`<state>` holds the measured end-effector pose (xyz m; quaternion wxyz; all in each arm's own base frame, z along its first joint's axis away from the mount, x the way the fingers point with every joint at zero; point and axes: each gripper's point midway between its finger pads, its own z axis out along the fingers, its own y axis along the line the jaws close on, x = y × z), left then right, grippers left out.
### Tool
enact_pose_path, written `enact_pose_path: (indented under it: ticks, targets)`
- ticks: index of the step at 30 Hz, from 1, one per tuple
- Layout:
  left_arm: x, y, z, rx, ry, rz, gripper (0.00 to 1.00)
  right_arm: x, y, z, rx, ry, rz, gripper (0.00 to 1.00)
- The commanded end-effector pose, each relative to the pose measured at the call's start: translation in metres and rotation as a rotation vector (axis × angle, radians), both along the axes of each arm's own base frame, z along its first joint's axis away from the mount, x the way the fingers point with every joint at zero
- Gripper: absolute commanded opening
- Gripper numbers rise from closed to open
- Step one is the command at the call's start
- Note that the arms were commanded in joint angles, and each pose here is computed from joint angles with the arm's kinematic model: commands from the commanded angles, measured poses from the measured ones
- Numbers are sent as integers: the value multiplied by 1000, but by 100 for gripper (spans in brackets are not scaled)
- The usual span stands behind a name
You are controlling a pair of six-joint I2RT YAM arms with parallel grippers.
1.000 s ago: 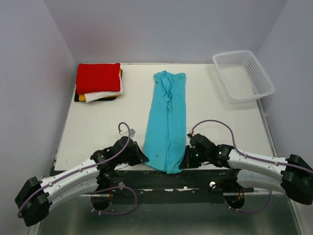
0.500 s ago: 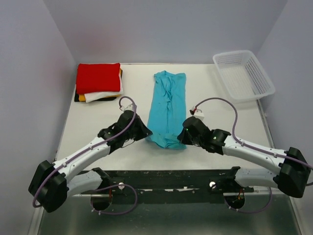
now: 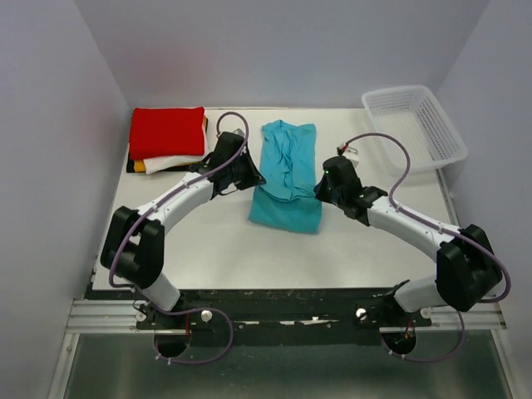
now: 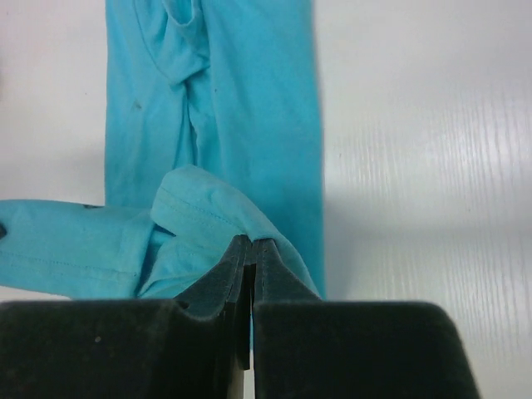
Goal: Fold and stack the t-shirts
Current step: Fold the folded rectangular tshirt in 1/3 of the way
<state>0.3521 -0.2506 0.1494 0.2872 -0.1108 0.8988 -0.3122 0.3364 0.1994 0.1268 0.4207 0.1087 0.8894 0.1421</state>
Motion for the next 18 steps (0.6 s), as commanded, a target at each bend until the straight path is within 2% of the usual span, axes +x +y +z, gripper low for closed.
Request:
enact_pose_path:
  ticks: [1, 9, 14, 17, 18]
  targets:
    - [20, 0, -7, 19, 41, -46, 0, 42, 8, 20, -6, -117, 72, 1]
    - [60, 8, -21, 48, 65, -22, 0, 82, 3, -13, 18, -40, 91, 1]
    - [74, 3, -40, 51, 101, -42, 7, 102, -4, -26, 25, -42, 46, 1]
    - [82, 3, -49, 52, 114, -48, 19, 111, -8, -37, 34, -28, 33, 4]
    - [85, 3, -49, 53, 115, -54, 31, 114, -6, -39, 44, -25, 42, 11]
